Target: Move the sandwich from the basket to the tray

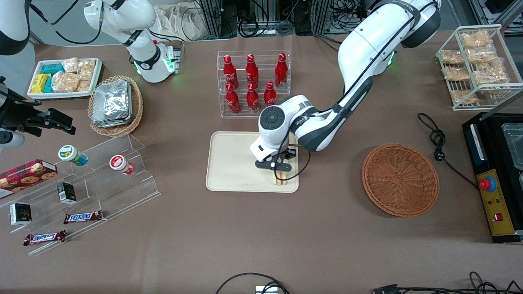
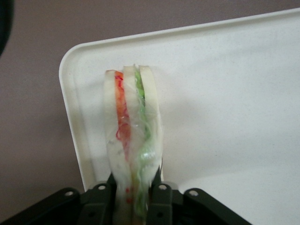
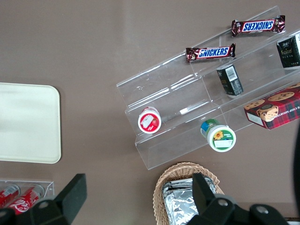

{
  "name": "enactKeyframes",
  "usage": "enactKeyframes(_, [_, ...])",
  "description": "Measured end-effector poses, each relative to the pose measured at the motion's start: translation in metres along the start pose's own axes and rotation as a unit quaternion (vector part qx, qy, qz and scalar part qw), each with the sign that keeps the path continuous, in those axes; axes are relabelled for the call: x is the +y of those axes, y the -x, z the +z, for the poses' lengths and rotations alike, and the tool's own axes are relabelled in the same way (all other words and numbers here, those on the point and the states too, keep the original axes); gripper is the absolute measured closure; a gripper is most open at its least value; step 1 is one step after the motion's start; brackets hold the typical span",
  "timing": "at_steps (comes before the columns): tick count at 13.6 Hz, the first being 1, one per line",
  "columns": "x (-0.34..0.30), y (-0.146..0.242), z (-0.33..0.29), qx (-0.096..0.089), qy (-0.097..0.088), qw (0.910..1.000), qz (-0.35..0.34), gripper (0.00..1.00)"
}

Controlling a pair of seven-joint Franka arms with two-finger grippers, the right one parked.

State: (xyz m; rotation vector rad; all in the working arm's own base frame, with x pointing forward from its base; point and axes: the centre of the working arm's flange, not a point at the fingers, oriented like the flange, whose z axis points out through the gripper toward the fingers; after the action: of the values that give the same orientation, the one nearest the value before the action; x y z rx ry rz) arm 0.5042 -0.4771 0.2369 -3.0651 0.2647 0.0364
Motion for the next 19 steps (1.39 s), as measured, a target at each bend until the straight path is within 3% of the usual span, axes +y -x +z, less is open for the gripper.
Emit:
enactKeyframes(6, [-0.003, -0.003, -0.001, 0.003, 0.002, 1.0, -0.006, 0.01])
enactKeyframes(8, [-0.003, -0.01, -0.016, 0.017, 0.01, 0.9995, -0.022, 0.0])
enactKeyframes(10, [-0.01, -0.022, -0.055, 0.048, 0.023, 0.9966, -0.063, 0.0])
enactKeyframes(12, [-0.041, -0.035, -0.108, 0.073, 0.023, 0.9914, -0.106, 0.0])
enactKeyframes(14, [-0.088, -0.044, -0.156, 0.071, 0.019, 0.9874, -0.14, 0.0])
enactKeyframes(17, [-0.167, -0.048, -0.216, 0.054, 0.018, 0.9857, -0.159, 0.0])
enactKeyframes(19, [-0.222, -0.045, -0.248, 0.048, -0.002, 0.9855, -0.163, 0.0])
